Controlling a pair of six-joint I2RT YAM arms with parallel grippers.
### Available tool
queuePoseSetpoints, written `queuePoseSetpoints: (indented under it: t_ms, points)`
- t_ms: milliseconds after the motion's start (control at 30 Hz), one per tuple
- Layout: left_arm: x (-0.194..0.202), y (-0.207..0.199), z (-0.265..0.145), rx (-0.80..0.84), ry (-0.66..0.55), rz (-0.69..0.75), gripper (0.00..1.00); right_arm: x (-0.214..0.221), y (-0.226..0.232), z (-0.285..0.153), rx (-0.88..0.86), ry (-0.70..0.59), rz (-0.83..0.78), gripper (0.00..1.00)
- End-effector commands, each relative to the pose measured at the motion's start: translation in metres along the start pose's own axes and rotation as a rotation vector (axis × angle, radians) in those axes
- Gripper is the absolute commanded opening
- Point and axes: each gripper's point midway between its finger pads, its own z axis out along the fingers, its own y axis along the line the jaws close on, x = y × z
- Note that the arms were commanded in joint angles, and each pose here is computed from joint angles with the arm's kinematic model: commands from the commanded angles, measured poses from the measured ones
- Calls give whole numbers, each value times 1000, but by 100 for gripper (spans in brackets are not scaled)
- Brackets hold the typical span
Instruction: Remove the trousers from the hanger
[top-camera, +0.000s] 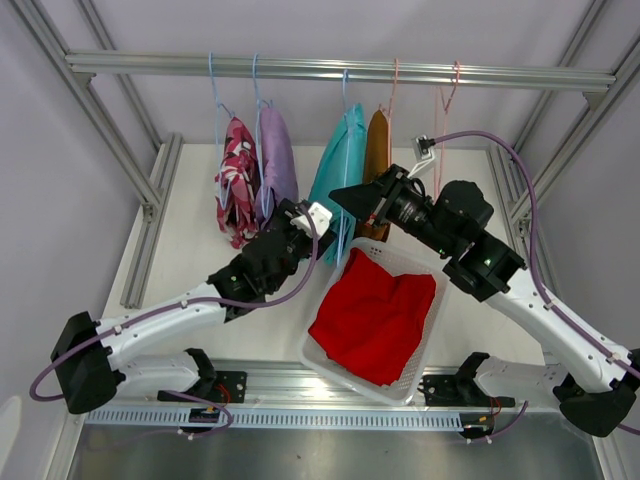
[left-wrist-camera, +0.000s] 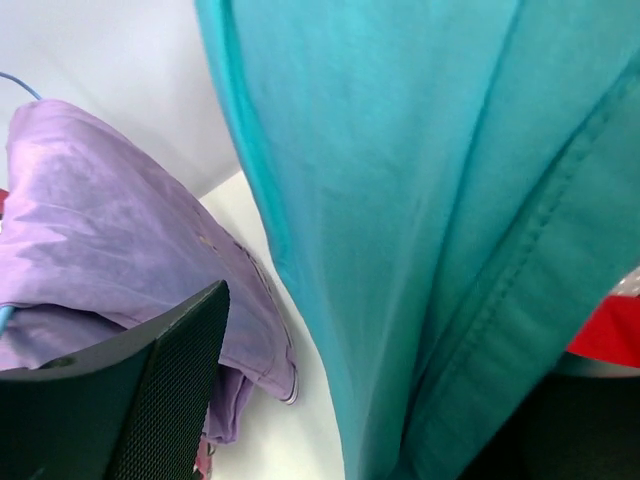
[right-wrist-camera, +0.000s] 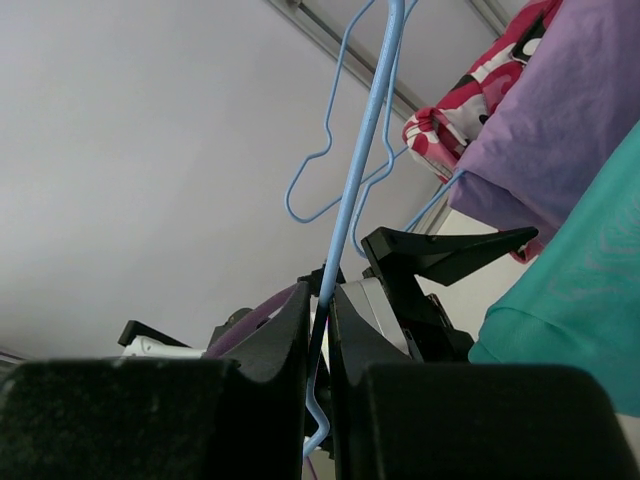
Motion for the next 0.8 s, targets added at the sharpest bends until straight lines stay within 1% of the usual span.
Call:
queuePoseSetpoints:
  t_ms: [0,300,367,633,767]
  points:
    - [-60,20,-8,-64,-176,-156,78,-38,55,-17,-192,-130,-37,0]
    - [-96,5,-23,2,-266,-273,79,-38,55,-5,-212,-128,-13,0]
    - [-98,0,-21,8,-269,-277,79,-37,56,-2,-220,-125,-1,0]
    - [-102,3,-8,-60,-265,-252,78,-35,59,-2,-234,-118,13,0]
    - [-95,4,0,-95,-242,-216,72,-34,61,-5,-241,-115,11,0]
